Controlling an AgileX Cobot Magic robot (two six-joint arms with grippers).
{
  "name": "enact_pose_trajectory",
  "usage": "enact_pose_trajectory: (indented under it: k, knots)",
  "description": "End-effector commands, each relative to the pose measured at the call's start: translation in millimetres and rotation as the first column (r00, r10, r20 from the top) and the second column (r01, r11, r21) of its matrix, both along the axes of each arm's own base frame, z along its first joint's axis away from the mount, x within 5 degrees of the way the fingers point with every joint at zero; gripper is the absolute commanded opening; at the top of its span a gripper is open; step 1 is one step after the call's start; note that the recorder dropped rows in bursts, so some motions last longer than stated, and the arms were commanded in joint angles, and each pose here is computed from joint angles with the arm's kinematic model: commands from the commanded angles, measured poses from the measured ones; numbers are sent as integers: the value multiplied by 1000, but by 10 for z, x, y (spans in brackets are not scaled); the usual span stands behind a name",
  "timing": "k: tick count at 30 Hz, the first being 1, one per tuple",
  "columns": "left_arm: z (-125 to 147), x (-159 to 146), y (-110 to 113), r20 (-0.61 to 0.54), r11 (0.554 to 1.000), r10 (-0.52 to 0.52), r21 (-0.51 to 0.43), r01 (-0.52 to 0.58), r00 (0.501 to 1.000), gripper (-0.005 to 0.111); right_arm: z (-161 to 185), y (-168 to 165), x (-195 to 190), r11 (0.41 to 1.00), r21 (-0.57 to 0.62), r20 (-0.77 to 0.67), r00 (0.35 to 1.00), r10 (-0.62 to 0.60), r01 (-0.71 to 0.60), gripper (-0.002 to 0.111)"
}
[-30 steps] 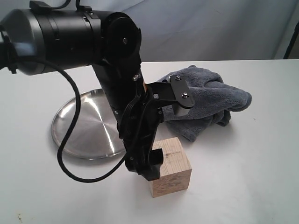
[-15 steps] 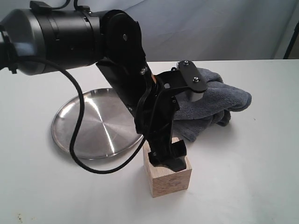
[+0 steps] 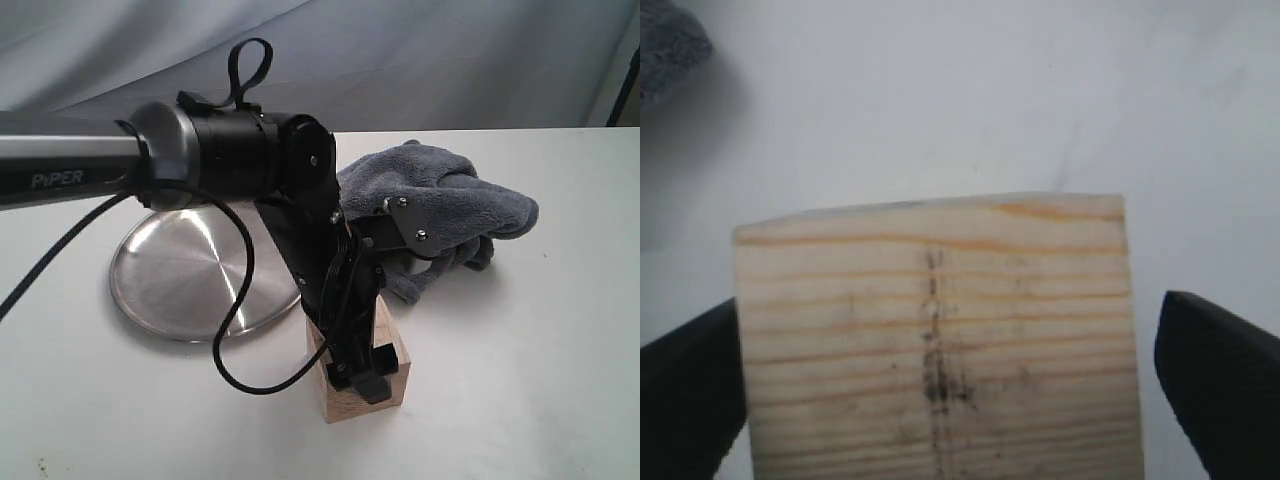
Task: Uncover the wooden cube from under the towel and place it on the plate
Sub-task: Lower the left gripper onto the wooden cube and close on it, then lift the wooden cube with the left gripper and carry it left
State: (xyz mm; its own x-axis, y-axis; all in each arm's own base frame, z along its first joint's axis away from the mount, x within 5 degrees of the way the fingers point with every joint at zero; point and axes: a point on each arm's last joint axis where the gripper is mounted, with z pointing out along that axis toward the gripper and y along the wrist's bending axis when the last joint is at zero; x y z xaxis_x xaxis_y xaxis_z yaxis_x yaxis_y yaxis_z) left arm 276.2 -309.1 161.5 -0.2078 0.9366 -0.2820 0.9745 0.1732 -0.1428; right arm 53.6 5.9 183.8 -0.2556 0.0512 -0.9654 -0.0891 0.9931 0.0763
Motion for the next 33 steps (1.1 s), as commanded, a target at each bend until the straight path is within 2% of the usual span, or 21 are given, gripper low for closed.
enact_pose_trajectory:
  k: [1,11,13,15,16,19,20,21,25,28,33]
  knots:
    - [-137,17,-25,4,1000,2,6,-2,1000,104,-8,1,-3,1000,4,4,1000,1,-1,0]
    - [-143,16,-24,1,1000,1,8,-1,1000,104,-8,1,-3,1000,4,4,1000,1,-1,0]
    - [-146,19,-16,6,1000,-1,17,1,1000,100,-8,1,-3,1000,4,4,1000,1,-1,0]
    - [-152,24,5,15,999,-14,40,14,1000,86,-8,1,-3,1000,4,4,1000,1,-1,0]
    - [-156,25,17,18,998,-24,53,23,1000,74,-8,1,-3,1000,4,4,1000,1,-1,0]
    - [-162,4,53,-2,995,-47,91,47,999,25,-8,1,-3,1000,4,4,1000,1,-1,0]
    - [-163,-13,65,-21,993,-52,104,54,998,5,-8,1,-3,1000,4,4,1000,1,-1,0]
    - [-164,-29,79,-35,991,-68,116,72,997,1,-8,1,-3,1000,4,4,1000,1,-1,0]
    - [-135,-70,102,-77,988,-69,132,79,995,0,-8,1,-3,1000,4,4,1000,1,-1,0]
    - [43,-77,109,-39,992,-68,101,72,997,0,-8,1,-3,1000,4,4,1000,1,-1,0]
    - [821,-123,172,173,996,-30,-78,44,984,0,-8,1,-3,1000,4,4,1000,1,-1,0]
